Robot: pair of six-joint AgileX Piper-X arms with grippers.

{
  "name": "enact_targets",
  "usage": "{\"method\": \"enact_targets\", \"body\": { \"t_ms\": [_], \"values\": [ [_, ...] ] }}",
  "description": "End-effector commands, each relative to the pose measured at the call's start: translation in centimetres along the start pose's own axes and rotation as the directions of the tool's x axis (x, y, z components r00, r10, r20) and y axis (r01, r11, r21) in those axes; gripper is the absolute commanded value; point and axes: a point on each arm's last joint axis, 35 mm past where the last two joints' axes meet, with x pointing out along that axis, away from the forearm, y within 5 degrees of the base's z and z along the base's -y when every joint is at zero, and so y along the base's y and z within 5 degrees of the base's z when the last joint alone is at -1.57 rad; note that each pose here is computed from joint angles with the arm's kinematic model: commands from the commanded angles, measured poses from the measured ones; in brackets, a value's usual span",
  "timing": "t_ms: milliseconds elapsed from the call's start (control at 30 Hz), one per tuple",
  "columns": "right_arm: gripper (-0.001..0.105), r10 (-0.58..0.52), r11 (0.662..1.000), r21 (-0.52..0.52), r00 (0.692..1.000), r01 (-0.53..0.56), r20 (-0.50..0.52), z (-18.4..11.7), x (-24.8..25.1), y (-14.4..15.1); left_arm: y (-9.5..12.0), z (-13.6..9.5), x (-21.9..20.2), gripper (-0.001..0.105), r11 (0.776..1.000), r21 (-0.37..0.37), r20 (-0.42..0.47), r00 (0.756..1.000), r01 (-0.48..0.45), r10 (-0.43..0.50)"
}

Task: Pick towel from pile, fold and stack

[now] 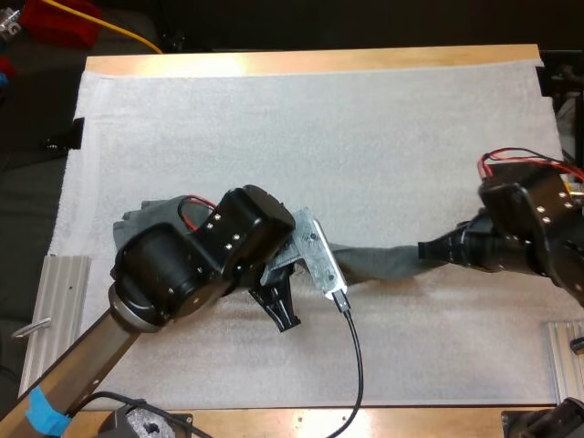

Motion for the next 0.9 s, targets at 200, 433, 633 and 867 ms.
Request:
{"method": "enact_targets", "body": {
  "t_ms": [200, 433, 633, 867],
  "values": [
    [0.001, 0.003, 1.0, 0.016, 1.0, -0.003, 0.002, -2.2, -3.1, -0.2, -2.7, 0.2, -0.7, 0.0, 1.0, 0.006, 0.019, 0.999, -0.03, 0.03],
    [0.001, 0.003, 1.0, 0.024, 1.0, -0.003, -0.001, -3.8, -4.7, -0.4, -4.6, -0.7, -1.0, 0.0, 0.995, 0.011, -0.044, 0.994, -0.104, 0.104],
    [0.001, 0.008, 0.999, 0.031, 1.0, -0.008, -0.013, -5.2, -5.9, -0.6, -5.3, -1.1, -1.1, 0.0, 0.995, -0.011, -0.071, 0.993, -0.1, 0.099],
    [0.001, 0.063, 0.997, 0.046, 0.996, -0.06, -0.058, -6.0, -4.9, -0.5, -6.6, -1.1, -1.3, 0.0, 0.997, -0.006, -0.053, 0.996, -0.073, 0.072]
  ]
}}
